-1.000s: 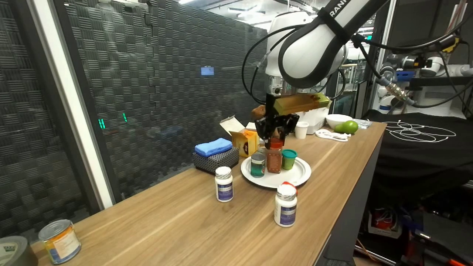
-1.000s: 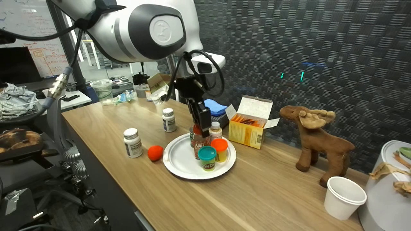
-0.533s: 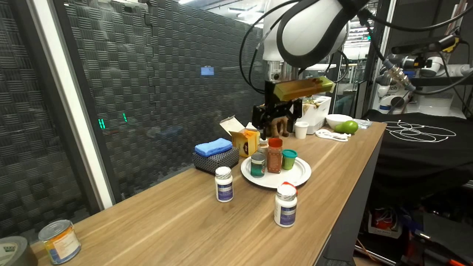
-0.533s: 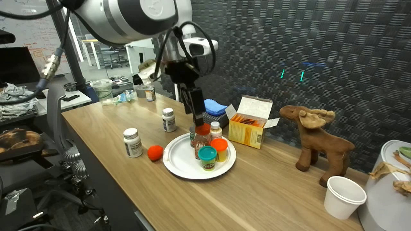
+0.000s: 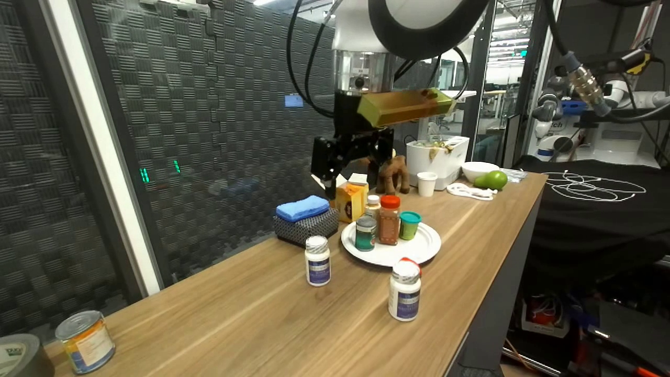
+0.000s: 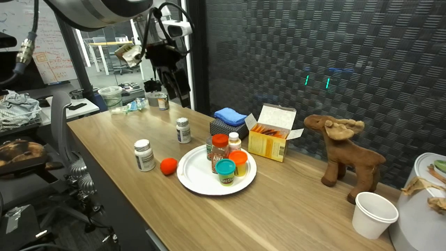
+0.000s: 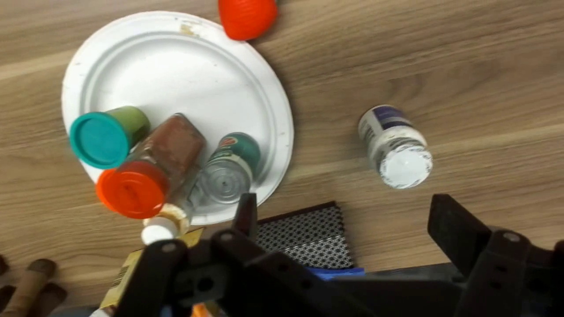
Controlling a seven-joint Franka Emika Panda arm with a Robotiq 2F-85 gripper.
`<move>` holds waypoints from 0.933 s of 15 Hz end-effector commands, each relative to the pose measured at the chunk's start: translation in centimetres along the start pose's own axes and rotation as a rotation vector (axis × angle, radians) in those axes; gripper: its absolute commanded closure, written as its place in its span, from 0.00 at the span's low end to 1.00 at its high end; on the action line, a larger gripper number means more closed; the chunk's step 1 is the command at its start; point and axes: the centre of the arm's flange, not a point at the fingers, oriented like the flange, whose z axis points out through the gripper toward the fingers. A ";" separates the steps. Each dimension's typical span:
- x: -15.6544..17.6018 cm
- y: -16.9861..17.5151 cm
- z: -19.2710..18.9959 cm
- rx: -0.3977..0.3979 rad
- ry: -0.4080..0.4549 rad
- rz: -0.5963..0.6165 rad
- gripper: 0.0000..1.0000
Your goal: Put the bottles on the tray
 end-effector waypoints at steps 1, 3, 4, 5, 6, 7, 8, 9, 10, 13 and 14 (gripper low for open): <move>0.2 -4.1 1.4 0.068 -0.024 -0.052 0.00; -0.4 -5.7 2.6 0.092 -0.033 -0.089 0.00; -0.5 -6.3 3.3 0.101 -0.033 -0.105 0.00; -0.4 -6.9 3.9 0.110 -0.031 -0.118 0.00; -0.3 -7.2 4.5 0.114 -0.031 -0.126 0.00; -0.3 -7.4 5.0 0.112 -0.025 -0.134 0.00; -0.1 -7.5 5.5 0.109 -0.018 -0.140 0.00; 0.0 -7.5 5.9 0.106 -0.010 -0.144 0.00; 0.2 -7.5 6.3 0.103 -0.002 -0.145 0.00; 0.7 -7.1 7.0 0.094 0.024 -0.147 0.00; 0.9 -6.9 7.2 0.089 0.031 -0.148 0.00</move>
